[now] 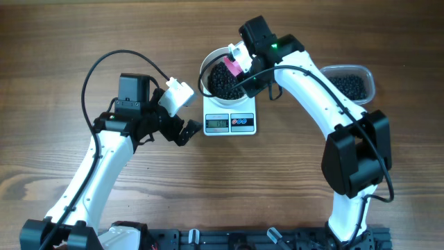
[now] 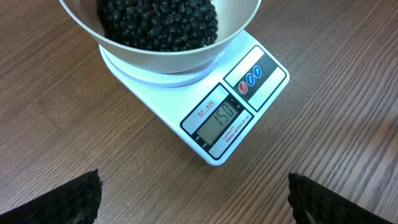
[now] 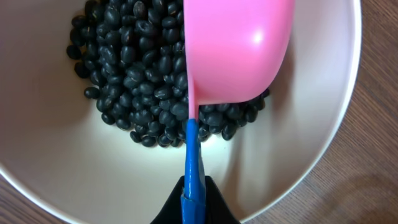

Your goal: Scoop item into bowl and weigh 150g on scale

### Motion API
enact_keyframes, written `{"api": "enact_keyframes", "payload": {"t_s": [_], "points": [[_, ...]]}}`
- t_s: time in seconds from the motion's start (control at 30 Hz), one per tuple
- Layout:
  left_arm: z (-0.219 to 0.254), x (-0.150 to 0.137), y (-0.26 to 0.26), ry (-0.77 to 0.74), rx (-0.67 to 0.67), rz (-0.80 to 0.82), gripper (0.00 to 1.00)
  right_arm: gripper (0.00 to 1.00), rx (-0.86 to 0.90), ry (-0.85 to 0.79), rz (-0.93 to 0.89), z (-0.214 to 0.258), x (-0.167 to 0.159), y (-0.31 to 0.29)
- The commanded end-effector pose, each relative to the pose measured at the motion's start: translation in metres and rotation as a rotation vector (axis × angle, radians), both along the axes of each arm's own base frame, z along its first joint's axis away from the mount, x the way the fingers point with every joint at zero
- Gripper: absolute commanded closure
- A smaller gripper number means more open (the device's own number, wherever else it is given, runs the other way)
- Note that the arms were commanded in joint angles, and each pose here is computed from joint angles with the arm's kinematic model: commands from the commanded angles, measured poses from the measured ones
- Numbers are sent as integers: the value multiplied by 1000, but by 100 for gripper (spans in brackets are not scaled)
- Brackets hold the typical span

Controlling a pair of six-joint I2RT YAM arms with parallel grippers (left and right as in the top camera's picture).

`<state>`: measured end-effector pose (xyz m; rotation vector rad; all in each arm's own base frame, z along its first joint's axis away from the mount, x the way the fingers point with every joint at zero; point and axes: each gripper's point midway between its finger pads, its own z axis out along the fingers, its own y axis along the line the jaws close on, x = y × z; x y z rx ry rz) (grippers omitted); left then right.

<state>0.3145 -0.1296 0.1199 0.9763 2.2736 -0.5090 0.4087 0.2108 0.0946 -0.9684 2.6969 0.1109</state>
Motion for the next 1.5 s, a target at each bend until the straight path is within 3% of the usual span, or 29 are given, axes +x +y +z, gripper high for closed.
{"api": "enact_keyframes", "payload": {"t_s": [0.0, 0.23, 0.47, 0.73, 0.9, 1.47], "points": [[-1, -2, 0, 4, -4, -5, 0, 96, -37, -9, 34, -6, 6, -2], [-1, -2, 0, 3, -4, -5, 0, 96, -50, -9, 115, -8, -3, 12], [-1, -2, 0, 3, -4, -5, 0, 96, -27, 5, 87, -8, -4, 14], [-1, -2, 0, 4, -4, -5, 0, 96, 221, 108, 60, 6, -7, 26], [-1, -2, 0, 3, -4, -5, 0, 96, 245, 105, -6, 16, 6, 9], [-1, -2, 0, 4, -4, -5, 0, 96, 596, 92, -56, 104, 10, -7]]}}
